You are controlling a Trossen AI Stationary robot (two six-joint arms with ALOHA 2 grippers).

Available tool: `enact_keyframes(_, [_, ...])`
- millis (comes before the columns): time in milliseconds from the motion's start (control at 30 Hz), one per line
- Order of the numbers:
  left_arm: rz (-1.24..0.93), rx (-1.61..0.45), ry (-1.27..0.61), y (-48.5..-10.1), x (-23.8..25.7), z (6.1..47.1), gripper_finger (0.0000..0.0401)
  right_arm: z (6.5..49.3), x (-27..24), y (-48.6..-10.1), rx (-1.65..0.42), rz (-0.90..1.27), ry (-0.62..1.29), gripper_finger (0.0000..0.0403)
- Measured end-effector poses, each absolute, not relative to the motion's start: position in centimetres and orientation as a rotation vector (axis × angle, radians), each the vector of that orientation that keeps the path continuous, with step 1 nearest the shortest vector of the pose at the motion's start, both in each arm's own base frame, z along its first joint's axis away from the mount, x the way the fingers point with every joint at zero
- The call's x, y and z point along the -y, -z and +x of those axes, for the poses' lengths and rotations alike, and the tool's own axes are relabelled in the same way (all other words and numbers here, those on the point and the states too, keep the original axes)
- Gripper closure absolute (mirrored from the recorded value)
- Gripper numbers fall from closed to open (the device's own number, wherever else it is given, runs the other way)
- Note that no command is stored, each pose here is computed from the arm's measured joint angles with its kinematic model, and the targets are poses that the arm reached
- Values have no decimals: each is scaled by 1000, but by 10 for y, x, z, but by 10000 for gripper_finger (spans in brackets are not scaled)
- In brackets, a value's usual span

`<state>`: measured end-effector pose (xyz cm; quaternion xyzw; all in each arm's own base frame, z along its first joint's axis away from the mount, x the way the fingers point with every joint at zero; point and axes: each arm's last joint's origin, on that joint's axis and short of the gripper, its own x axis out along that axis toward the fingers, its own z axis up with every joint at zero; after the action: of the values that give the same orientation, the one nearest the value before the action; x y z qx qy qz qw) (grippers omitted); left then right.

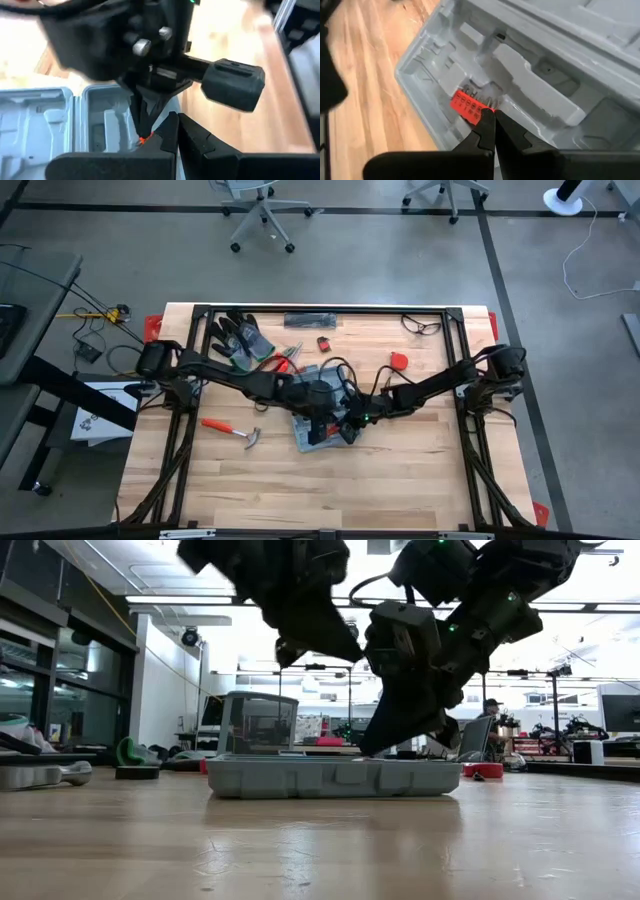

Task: Prefit tool cases
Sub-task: Put the bottom screwdriver bit set into the gray prefit tool case

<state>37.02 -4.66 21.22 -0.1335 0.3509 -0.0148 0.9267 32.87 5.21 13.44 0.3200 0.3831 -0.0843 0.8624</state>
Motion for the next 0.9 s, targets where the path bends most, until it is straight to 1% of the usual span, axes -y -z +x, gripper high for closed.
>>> enact_keyframes(167, [-421, -629, -26, -196, 39, 334, 401, 329, -53, -137, -788, 667, 171, 403])
enact_keyframes(267, [-466, -631, -55, -191, 36, 315, 401, 329, -53, -137, -786, 656, 166, 403])
enact_keyframes(367, [-487, -638, -79, -187, 35, 304, 401, 329, -53, -137, -787, 651, 163, 403])
enact_keyframes(900, [-475, -647, -109, -183, 32, 303, 401, 332, -54, -130, -796, 677, 137, 403])
